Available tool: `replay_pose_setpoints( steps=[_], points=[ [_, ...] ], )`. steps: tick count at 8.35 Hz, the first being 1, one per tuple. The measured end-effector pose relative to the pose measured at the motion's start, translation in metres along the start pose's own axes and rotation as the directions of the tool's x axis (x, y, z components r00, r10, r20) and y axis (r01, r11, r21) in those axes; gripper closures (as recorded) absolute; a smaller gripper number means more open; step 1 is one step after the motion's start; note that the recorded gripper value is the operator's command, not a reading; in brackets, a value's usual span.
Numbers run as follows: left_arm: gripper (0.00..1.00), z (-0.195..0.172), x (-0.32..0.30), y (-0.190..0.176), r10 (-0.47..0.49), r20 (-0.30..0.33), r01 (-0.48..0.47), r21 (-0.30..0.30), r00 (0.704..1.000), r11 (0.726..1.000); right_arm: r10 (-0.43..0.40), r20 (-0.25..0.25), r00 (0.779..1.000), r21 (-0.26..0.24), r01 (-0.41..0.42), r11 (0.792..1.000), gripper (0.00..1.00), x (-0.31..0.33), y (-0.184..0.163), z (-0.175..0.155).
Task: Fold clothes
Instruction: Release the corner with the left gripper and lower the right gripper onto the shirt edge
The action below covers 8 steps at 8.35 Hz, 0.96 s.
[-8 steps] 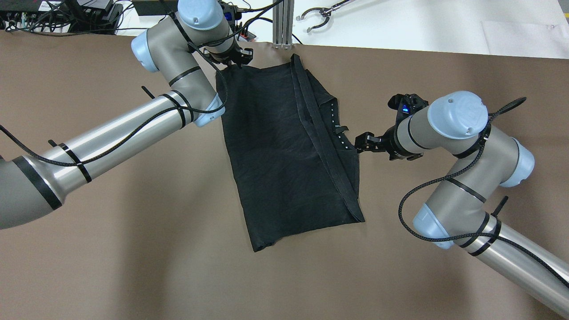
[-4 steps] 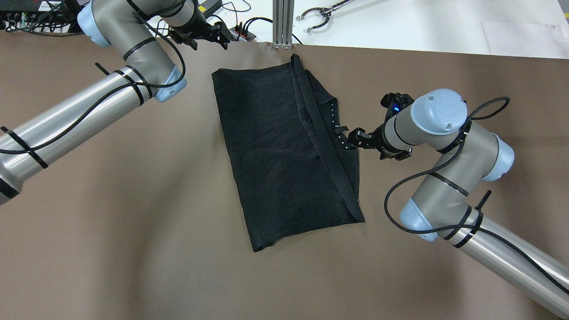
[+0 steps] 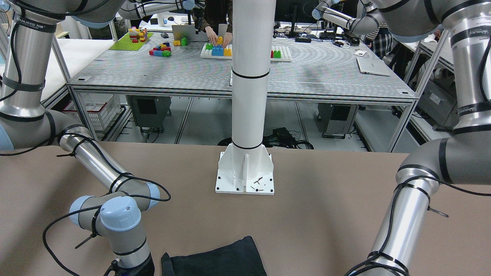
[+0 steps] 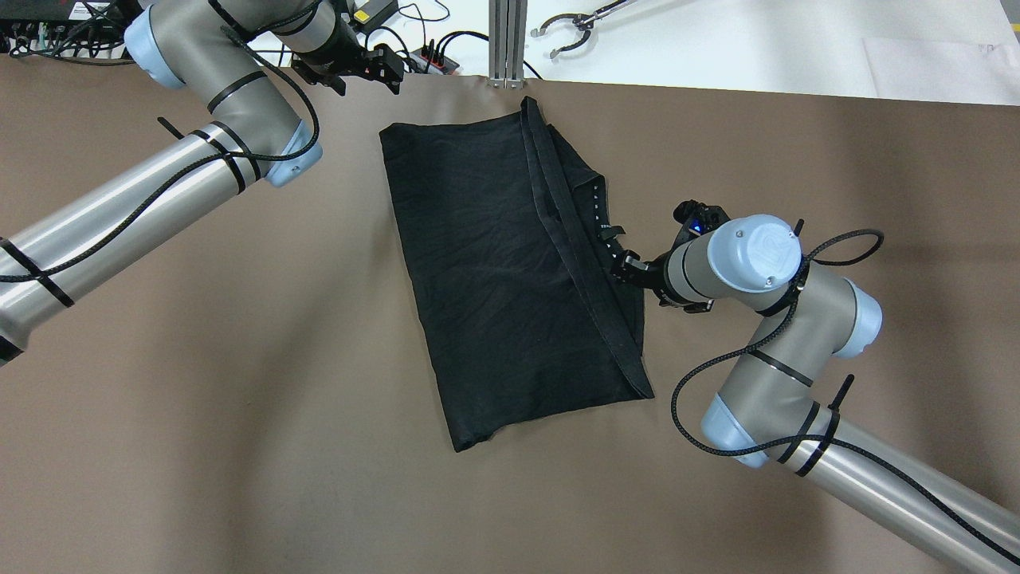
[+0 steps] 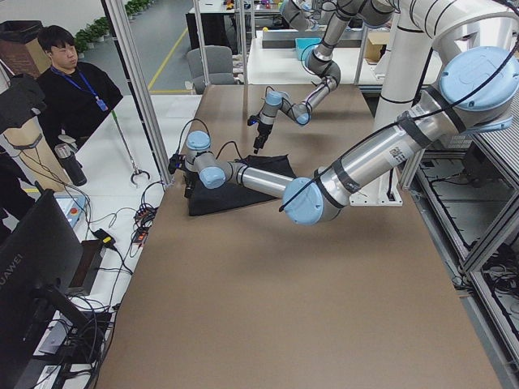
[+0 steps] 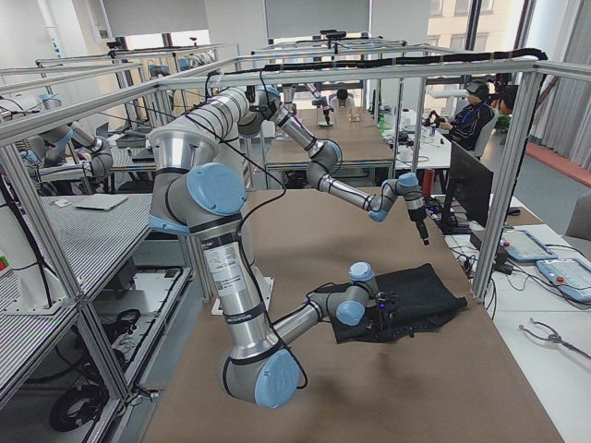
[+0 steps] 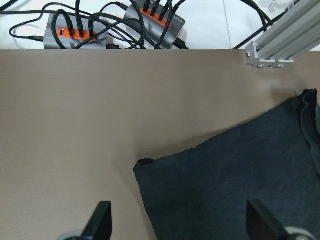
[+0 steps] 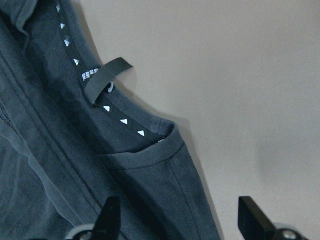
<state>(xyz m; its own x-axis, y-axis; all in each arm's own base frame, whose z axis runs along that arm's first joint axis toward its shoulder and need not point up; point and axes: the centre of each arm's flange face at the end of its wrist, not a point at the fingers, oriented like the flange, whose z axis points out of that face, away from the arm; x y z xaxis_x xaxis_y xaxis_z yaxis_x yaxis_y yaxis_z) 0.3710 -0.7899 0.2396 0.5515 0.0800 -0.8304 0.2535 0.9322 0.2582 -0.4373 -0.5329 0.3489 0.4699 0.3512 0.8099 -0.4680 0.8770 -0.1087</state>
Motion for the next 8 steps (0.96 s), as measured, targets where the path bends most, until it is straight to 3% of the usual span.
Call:
replay_pose_setpoints(
  steps=[2, 3, 5, 6, 8],
  points=[
    [0.05, 0.001, -0.003, 0.003, 0.002, -0.001, -0.002, -0.001, 1.0, 1.0, 0.005, 0.015, 1.0, 0.012, -0.005, 1.0, 0.3, 0.016, 0.014, 0.021],
    [0.05, 0.001, -0.005, 0.007, 0.004, -0.003, -0.004, 0.0, 1.0, 1.0, 0.005, 0.018, 1.0, 0.012, -0.005, 1.0, 0.41, 0.021, 0.018, 0.025],
    [0.05, 0.001, -0.012, 0.013, 0.006, -0.006, -0.006, 0.0, 1.0, 1.0, 0.022, 0.027, 0.999, 0.005, -0.022, 1.0, 0.79, 0.021, 0.025, 0.027],
    [0.05, 0.001, -0.014, 0.015, 0.006, -0.006, -0.006, 0.0, 1.0, 1.0, 0.045, 0.031, 0.999, 0.001, -0.045, 0.999, 0.91, 0.02, 0.028, 0.027],
    [0.05, 0.001, -0.016, 0.016, 0.006, -0.006, -0.006, 0.001, 1.0, 1.0, 0.063, 0.035, 0.997, -0.008, -0.063, 0.998, 1.0, 0.018, 0.035, 0.028]
  ],
)
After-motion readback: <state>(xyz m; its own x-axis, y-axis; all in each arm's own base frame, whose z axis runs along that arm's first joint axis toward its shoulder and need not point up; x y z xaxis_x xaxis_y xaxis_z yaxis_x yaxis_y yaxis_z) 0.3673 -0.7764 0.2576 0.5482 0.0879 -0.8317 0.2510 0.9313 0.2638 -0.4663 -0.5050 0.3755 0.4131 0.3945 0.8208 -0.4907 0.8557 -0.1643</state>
